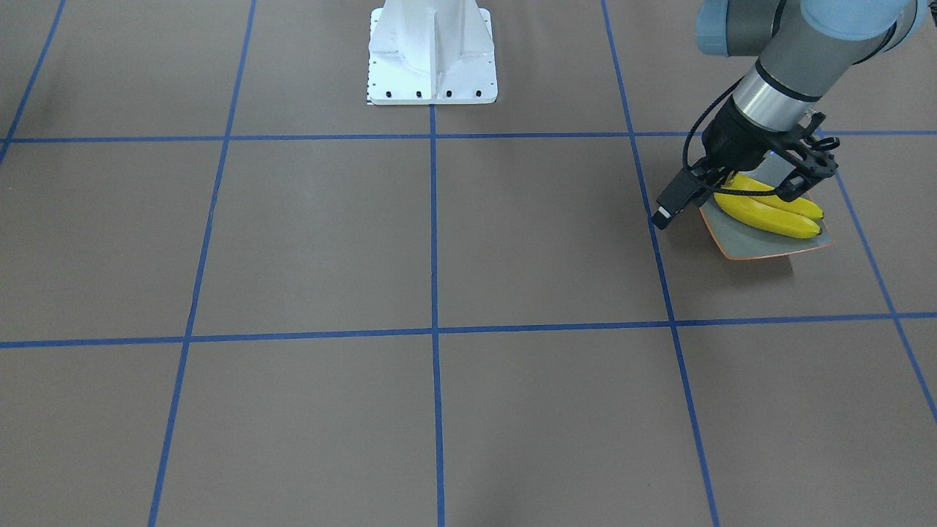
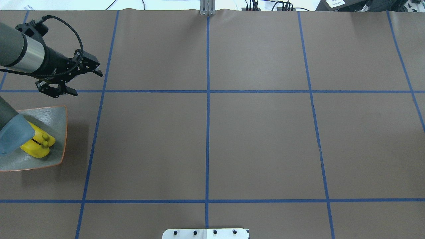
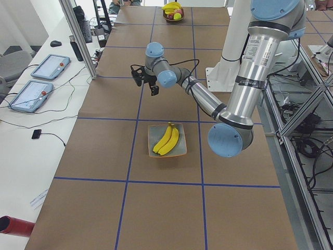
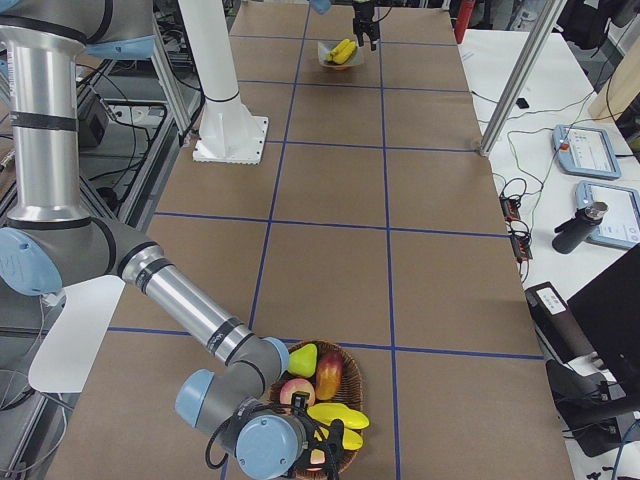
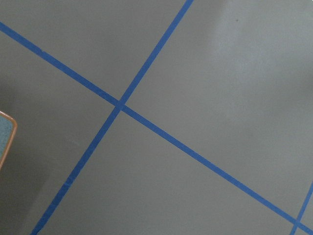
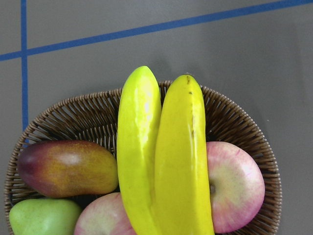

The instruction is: Transfer all bananas from basket to plate

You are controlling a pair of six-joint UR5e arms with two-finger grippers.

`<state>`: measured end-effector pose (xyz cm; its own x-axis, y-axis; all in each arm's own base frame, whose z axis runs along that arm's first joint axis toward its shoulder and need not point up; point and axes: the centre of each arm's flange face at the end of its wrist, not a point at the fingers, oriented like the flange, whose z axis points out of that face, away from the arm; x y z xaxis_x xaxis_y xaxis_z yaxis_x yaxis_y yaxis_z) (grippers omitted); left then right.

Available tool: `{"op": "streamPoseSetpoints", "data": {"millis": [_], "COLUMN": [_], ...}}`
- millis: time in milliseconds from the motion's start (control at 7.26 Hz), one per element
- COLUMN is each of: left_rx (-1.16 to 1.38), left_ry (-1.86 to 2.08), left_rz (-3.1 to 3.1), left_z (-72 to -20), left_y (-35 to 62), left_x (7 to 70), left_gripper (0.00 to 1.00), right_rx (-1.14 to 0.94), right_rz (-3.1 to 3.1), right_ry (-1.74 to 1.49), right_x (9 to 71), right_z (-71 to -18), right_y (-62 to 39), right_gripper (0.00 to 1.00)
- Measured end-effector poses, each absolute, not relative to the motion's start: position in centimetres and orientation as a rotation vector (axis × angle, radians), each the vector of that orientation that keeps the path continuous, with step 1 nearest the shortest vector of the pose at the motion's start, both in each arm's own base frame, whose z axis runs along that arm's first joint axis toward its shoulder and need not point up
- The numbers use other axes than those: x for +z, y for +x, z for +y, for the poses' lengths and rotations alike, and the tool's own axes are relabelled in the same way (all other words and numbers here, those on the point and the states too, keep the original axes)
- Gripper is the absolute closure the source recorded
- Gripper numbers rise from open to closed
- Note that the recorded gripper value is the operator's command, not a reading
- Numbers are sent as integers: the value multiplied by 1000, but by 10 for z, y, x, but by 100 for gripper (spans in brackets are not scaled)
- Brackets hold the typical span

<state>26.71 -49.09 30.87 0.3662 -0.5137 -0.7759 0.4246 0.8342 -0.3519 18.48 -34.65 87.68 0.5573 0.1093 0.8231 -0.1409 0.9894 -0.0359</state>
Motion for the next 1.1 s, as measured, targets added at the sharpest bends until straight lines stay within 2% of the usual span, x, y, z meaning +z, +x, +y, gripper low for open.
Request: {"op": "streamPoseSetpoints", "data": {"millis": [1102], "left_rx": [-603], "left_ry": [-101], "left_rz": [1030], "left_z": [-489], "left_y": [267], "left_x": [311], "left_gripper": [0], "right_rx": [54], "right_rz": [-967], "right_ry": [48], "right_x": [891], "right_z": [-355], "right_y": [182], "right_gripper": [2]}}
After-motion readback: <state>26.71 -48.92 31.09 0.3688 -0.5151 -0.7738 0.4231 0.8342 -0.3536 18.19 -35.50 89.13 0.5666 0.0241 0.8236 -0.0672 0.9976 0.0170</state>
